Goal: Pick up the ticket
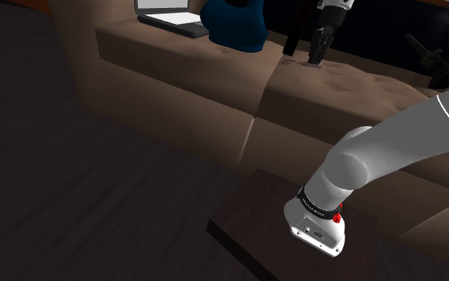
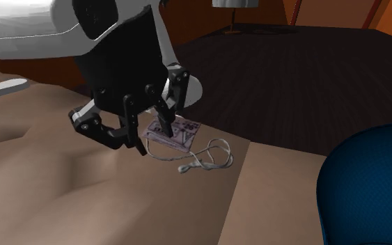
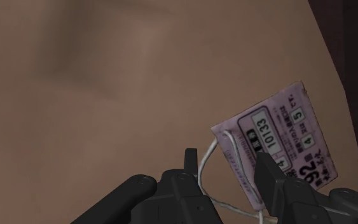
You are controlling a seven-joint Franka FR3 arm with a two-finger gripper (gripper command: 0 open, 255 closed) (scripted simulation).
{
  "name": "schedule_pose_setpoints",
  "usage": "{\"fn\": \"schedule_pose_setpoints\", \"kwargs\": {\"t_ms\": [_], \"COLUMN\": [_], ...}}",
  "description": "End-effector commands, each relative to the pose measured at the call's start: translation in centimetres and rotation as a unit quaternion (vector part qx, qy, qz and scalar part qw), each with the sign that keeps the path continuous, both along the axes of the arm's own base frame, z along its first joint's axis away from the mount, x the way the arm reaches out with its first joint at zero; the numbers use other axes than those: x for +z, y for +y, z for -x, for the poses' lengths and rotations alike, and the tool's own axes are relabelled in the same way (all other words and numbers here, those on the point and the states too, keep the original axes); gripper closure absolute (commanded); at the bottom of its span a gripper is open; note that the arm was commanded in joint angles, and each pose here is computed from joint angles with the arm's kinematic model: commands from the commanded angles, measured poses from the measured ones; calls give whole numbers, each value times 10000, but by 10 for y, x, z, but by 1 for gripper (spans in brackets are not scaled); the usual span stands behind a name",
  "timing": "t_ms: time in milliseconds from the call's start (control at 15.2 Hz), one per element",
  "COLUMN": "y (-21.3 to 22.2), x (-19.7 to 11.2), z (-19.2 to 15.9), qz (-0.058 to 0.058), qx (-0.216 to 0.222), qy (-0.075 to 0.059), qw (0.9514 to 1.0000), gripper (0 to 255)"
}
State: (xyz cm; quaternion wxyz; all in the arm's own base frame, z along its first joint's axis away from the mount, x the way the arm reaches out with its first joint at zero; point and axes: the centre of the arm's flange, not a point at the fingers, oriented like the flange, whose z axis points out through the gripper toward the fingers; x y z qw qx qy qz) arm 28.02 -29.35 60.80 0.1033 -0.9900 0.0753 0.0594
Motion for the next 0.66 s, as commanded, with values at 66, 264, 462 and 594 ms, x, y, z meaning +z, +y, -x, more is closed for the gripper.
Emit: {"fn": "schedule_pose_setpoints", "kwargs": {"t_ms": [66, 264, 462, 594], "y": [0, 0, 0, 0], "x": [15, 31, 47, 48], "z": [-1, -1, -1, -1], "qz": [-1, -1, -1, -1], "qx": [1, 1, 1, 1], "qy": [1, 1, 1, 1], "qw": [10000, 10000, 10000, 10000], "gripper": [255, 255, 255, 255]}}
